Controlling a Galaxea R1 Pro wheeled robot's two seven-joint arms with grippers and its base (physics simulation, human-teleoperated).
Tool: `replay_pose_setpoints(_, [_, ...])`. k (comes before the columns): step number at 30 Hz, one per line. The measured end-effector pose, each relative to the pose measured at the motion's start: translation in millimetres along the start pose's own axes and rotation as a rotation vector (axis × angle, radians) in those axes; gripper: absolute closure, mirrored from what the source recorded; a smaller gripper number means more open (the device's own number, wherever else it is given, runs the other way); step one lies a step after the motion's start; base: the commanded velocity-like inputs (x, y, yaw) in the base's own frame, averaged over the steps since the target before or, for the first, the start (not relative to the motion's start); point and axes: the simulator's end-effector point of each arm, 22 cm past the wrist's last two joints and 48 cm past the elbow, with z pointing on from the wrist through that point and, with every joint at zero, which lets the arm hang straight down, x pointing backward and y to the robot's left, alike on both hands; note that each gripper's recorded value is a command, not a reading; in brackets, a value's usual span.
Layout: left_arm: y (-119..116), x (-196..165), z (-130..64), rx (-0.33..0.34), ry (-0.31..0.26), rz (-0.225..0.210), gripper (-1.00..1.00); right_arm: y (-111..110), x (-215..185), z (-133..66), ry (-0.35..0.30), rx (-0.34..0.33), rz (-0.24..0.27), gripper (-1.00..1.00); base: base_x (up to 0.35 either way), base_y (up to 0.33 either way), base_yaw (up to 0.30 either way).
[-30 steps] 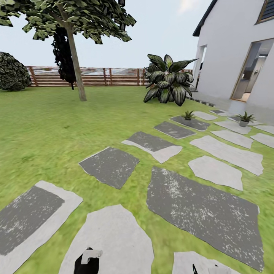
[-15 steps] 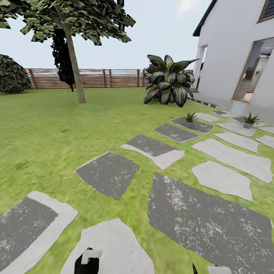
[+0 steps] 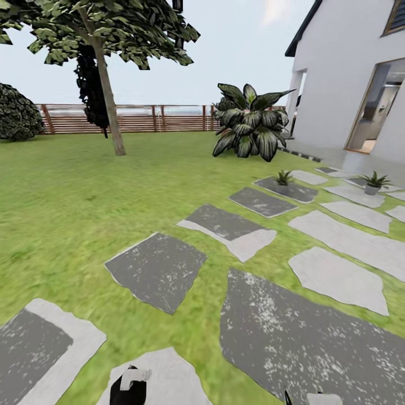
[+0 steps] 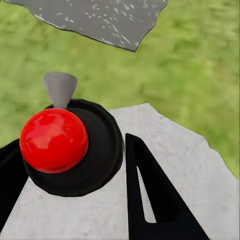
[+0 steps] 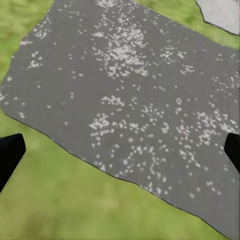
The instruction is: Pick up the pesticide atomizer in the garden and spray insectifuge to fully cover both potted plants in the garden.
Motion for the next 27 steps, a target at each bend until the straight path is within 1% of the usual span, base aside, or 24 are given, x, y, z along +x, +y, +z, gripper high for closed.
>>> replay_pose_setpoints(5, [0.0, 0.0, 0.0, 0.000, 0.000, 0.000, 1.00, 0.0, 0.5, -0.1, 0.001, 0.000, 0.000, -1.00, 0.336, 0.000, -0.033])
replay_pose_setpoints(13, [0.1, 0.0, 0.0, 0.000, 0.000, -0.001, 1.00, 0.0, 0.7, -0.2, 0.002, 0.000, 0.000, -1.00, 0.337, 0.000, -0.195])
replay_pose_setpoints(27, [0.2, 0.0, 0.0, -0.001, 0.000, -0.001, 1.00, 0.0, 0.7, -0.1, 0.002, 0.000, 0.000, -1.00, 0.337, 0.000, -0.010])
